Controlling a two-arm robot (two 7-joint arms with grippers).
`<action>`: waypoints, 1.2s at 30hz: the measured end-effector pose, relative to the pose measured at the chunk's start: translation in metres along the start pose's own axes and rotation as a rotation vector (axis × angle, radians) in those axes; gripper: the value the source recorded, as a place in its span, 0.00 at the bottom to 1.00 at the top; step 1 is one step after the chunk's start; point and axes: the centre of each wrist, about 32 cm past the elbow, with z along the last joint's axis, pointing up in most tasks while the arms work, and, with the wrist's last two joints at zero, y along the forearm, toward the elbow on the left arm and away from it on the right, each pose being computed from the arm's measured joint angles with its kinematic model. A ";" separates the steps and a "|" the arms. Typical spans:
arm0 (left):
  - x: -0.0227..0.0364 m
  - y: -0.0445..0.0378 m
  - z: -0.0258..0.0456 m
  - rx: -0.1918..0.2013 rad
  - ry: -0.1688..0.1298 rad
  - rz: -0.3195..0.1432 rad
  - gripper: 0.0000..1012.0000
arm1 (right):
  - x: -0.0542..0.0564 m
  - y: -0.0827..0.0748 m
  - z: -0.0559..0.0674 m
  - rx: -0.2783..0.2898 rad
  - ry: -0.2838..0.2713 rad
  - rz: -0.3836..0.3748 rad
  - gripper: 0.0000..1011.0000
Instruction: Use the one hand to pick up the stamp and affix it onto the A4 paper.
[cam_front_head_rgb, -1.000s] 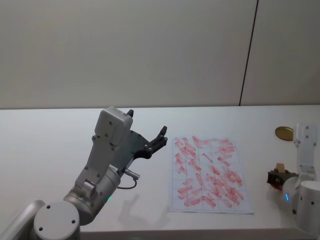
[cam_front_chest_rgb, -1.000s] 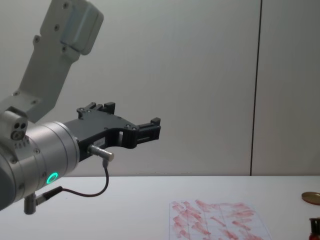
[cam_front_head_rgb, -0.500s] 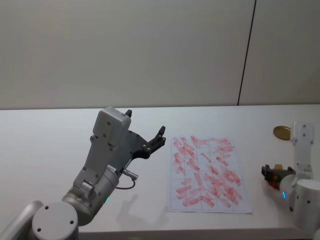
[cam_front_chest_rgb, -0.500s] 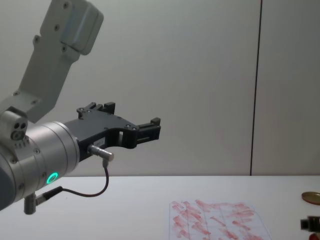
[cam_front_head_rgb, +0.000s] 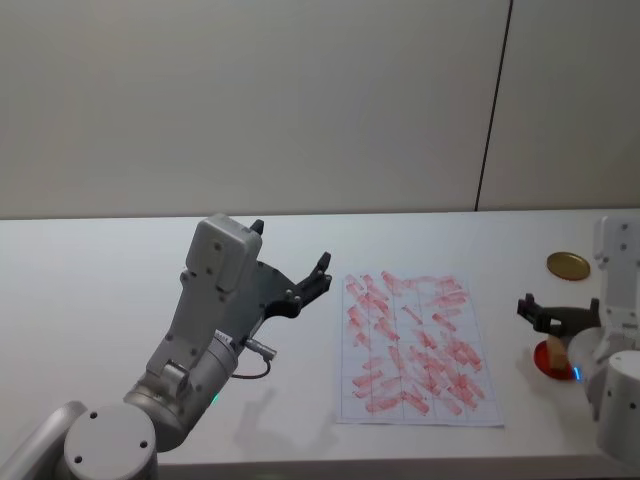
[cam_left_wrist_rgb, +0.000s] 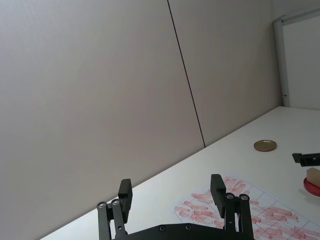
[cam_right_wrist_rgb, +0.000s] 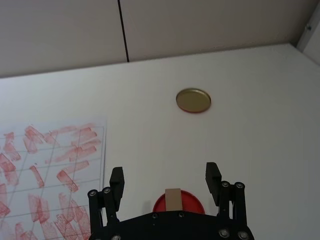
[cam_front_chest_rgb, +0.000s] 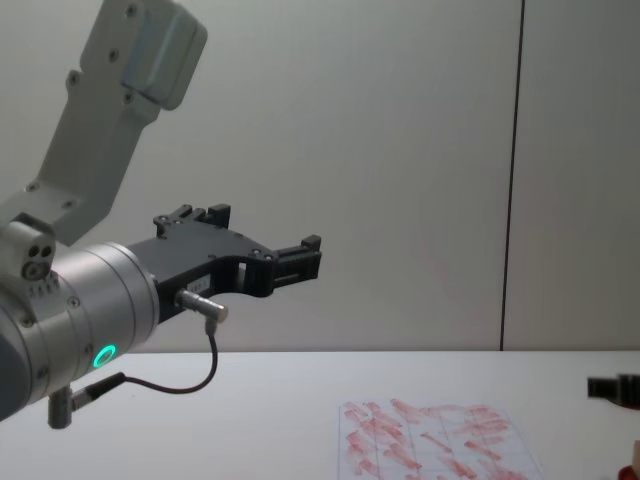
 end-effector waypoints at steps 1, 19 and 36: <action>0.0000 0.0000 0.0000 0.000 0.000 0.000 0.98 | 0.001 -0.004 0.001 0.022 -0.002 0.005 0.99; 0.0000 0.0000 0.0000 0.000 0.000 0.000 0.98 | 0.025 -0.051 -0.002 0.239 -0.051 0.096 0.99; 0.0000 0.0000 0.0000 0.000 0.000 0.000 0.98 | 0.033 -0.067 -0.004 0.302 -0.074 0.130 0.99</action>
